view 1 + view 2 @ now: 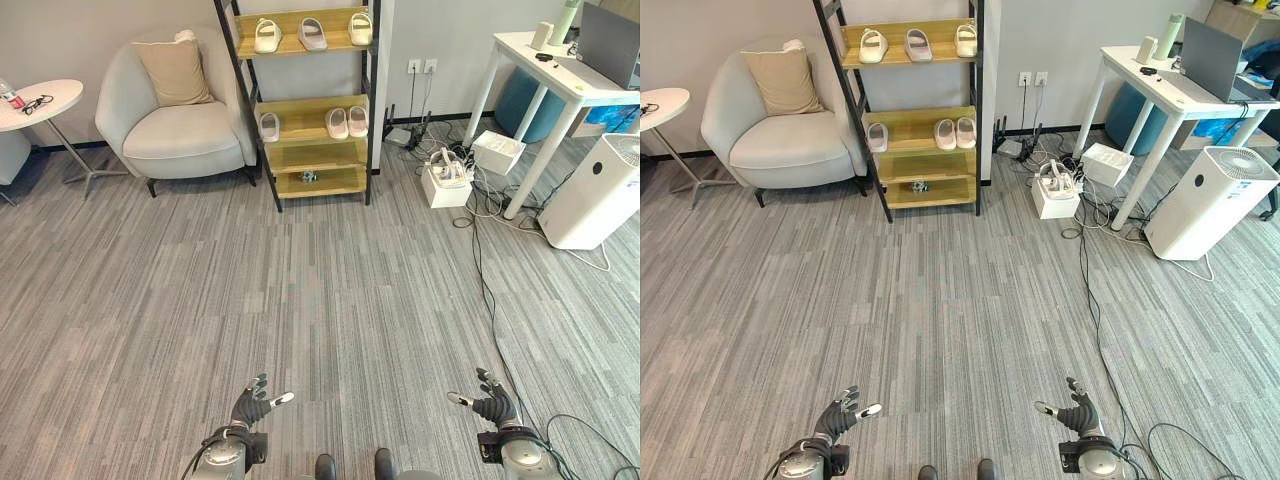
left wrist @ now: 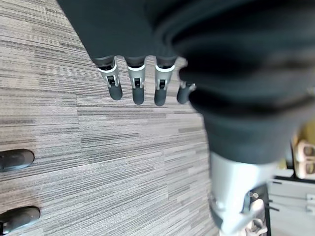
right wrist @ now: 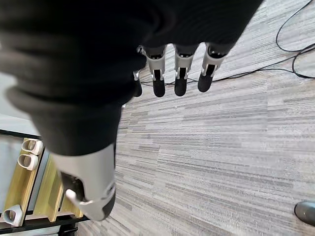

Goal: Arrange the slippers neatly on the shoe rack.

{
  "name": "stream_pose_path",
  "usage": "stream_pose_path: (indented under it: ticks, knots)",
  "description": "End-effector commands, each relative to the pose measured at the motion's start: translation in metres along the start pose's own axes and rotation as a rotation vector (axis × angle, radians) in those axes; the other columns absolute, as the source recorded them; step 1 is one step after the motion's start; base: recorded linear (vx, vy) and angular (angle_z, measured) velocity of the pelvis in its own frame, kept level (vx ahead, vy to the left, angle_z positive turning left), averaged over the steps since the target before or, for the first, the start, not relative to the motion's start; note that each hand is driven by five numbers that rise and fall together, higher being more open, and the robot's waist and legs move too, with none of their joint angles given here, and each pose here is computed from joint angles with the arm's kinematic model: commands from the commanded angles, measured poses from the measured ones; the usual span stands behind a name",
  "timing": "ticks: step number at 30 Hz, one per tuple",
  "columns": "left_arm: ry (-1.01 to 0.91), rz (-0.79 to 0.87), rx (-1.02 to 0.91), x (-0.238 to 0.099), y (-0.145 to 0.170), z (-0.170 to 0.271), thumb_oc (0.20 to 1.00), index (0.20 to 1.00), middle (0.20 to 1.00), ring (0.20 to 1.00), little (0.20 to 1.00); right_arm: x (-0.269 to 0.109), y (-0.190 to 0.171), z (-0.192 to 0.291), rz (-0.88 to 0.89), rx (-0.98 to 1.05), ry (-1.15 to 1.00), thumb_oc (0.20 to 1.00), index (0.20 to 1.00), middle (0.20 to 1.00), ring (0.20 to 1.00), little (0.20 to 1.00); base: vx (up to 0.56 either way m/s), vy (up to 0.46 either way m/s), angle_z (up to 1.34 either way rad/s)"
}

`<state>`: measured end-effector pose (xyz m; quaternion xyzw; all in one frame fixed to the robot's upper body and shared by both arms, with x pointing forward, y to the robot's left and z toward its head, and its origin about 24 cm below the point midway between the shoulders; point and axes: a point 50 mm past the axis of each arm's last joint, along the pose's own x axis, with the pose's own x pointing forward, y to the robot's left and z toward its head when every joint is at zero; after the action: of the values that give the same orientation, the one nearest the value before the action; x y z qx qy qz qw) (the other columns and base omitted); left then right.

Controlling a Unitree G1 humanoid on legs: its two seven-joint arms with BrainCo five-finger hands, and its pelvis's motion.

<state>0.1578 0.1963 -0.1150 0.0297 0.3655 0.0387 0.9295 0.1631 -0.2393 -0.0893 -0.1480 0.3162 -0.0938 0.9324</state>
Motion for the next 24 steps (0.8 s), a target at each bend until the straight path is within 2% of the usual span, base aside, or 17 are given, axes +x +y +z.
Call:
stream_pose_path:
  ticks: [1,11,24]
  knots:
    - [-0.085,0.019,-0.008,0.008,0.007,0.023,1.000,1.000,1.000,1.000,1.000,0.004,0.006,0.017,0.002,0.049,-0.072,1.000,1.000,1.000,1.000,1.000,-0.04,-0.005,0.02]
    - [-0.182,-0.012,-0.004,-0.003,0.013,0.038,1.000,1.000,1.000,1.000,1.000,0.002,0.002,0.014,0.003,0.032,-0.067,1.000,1.000,1.000,1.000,1.000,-0.02,-0.001,0.03]
    - [-0.156,-0.006,-0.001,0.000,0.012,0.035,1.000,1.000,1.000,1.000,1.000,0.002,0.008,0.012,0.036,0.013,-0.054,1.000,1.000,1.000,1.000,1.000,0.01,-0.003,-0.01]
